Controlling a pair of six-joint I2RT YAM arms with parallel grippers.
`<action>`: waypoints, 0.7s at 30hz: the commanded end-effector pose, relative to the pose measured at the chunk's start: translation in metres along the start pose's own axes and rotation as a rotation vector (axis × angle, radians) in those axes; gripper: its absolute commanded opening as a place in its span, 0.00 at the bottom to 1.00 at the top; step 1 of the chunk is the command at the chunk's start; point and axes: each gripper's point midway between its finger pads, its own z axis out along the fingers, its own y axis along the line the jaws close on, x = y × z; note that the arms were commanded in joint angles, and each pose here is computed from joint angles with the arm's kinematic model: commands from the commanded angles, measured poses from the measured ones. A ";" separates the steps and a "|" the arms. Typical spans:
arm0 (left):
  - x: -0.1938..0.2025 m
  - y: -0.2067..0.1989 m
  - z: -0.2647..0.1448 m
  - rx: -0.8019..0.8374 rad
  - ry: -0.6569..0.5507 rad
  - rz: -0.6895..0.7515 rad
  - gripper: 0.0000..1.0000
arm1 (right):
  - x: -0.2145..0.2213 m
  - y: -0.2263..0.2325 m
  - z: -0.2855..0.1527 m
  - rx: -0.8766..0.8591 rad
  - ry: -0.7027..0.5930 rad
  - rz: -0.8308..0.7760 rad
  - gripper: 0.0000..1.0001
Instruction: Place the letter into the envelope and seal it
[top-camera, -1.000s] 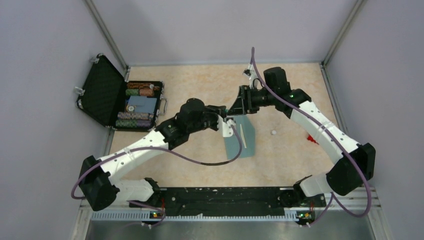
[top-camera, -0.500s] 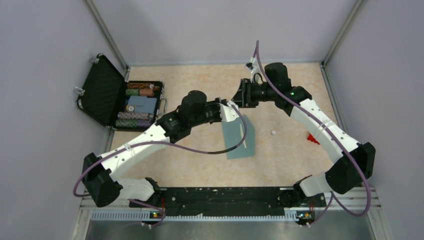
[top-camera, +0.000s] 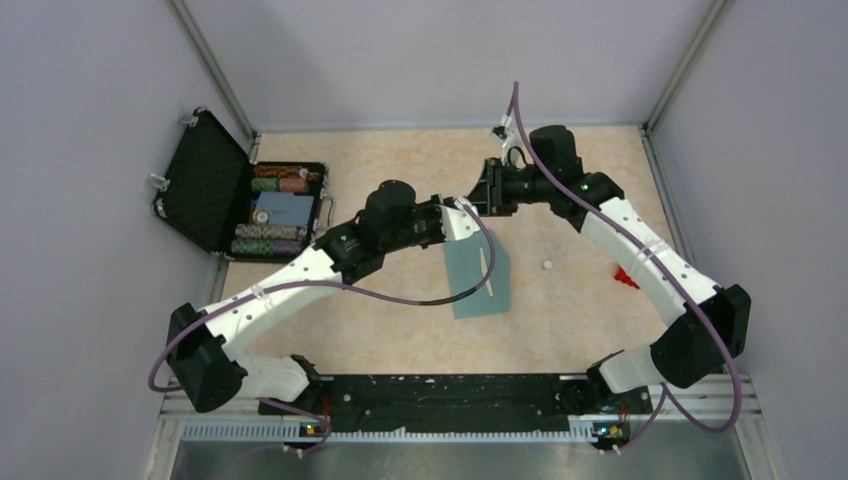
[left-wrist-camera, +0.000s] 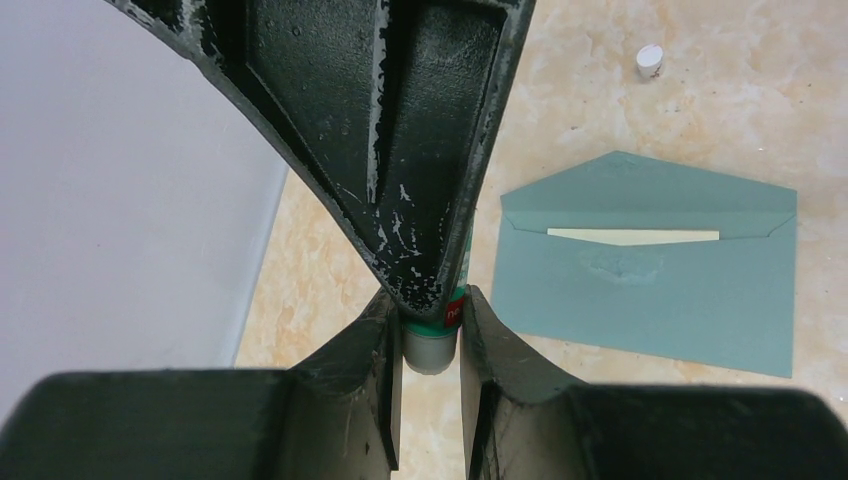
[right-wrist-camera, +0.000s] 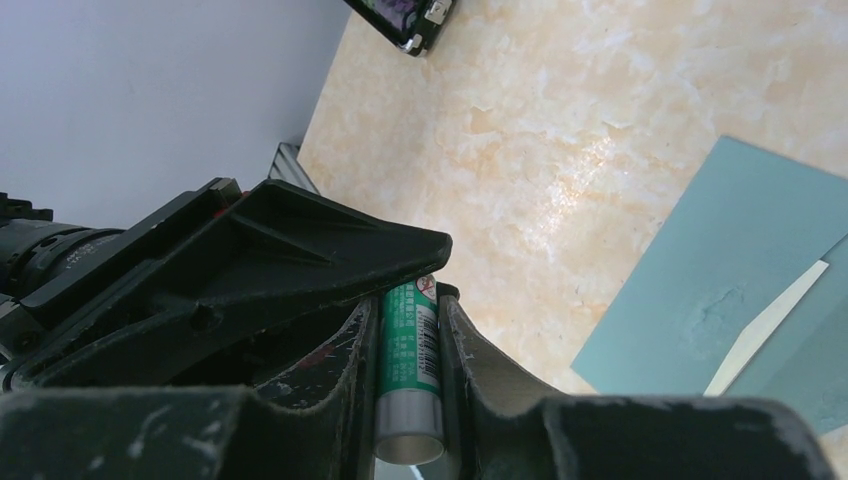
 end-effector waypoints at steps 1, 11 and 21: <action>-0.019 0.003 -0.002 0.002 -0.058 -0.040 0.00 | -0.021 0.007 -0.006 -0.015 -0.079 -0.043 0.14; -0.015 -0.001 0.003 0.007 -0.050 -0.084 0.00 | -0.016 0.008 -0.008 -0.020 -0.073 -0.058 0.04; -0.018 -0.006 -0.041 0.086 -0.098 -0.393 0.55 | -0.003 -0.024 -0.029 0.067 -0.033 -0.342 0.00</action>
